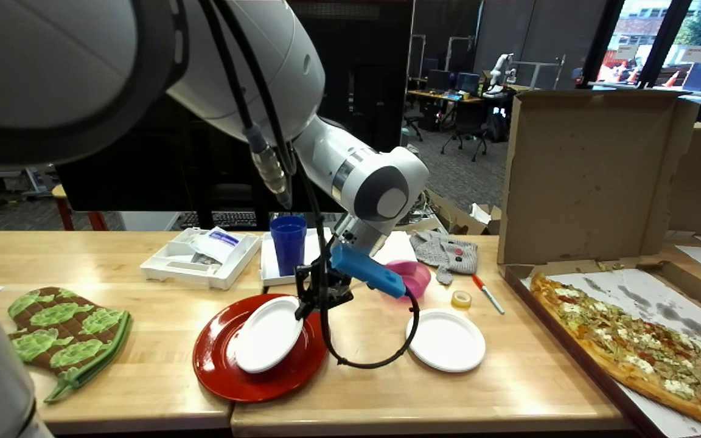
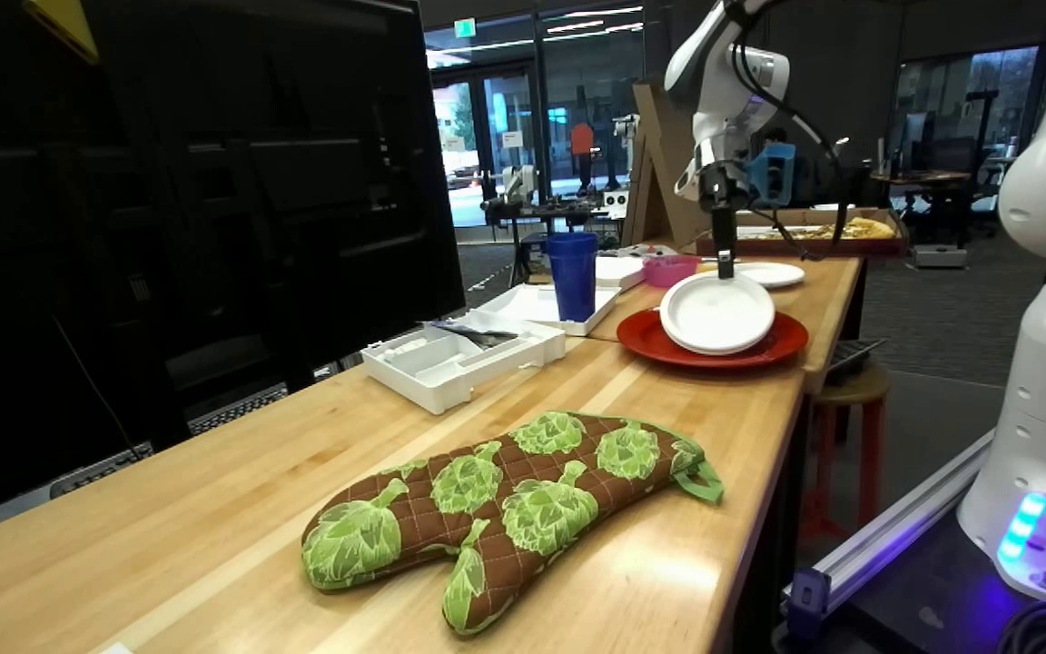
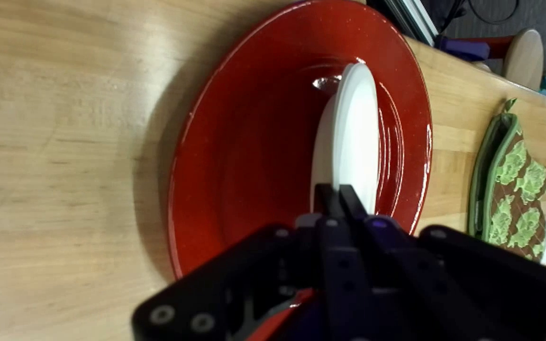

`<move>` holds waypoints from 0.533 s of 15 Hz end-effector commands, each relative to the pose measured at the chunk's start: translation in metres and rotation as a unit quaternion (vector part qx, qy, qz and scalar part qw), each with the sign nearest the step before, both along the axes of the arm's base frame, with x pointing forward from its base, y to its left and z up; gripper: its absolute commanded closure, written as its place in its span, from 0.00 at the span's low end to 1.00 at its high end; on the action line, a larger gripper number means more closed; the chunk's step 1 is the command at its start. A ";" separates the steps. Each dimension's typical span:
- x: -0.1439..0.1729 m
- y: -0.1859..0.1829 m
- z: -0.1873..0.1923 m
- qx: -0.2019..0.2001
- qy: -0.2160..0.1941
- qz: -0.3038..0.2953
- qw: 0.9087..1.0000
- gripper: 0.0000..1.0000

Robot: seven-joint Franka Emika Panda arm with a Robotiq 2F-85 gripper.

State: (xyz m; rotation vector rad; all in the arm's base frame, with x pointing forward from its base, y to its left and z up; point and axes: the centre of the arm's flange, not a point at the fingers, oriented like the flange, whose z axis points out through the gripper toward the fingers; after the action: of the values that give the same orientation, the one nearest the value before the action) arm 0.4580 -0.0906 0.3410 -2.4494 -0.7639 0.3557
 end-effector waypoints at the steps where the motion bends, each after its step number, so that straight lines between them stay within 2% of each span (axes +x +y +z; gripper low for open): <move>1: 0.005 0.011 0.006 -0.011 -0.002 0.011 1.000 0.99; 5: 0.006 0.018 0.002 -0.027 0.012 0.026 0.999 0.99; 6: 0.006 0.018 0.001 -0.032 0.015 0.029 0.999 0.71; 7: 0.006 0.019 0.000 -0.035 0.018 0.030 0.999 0.70; 8: 0.006 0.019 0.000 -0.038 0.020 0.033 0.999 0.65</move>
State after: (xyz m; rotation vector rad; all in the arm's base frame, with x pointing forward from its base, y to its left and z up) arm 0.4611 -0.0753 0.3373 -2.4608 -0.8173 0.4175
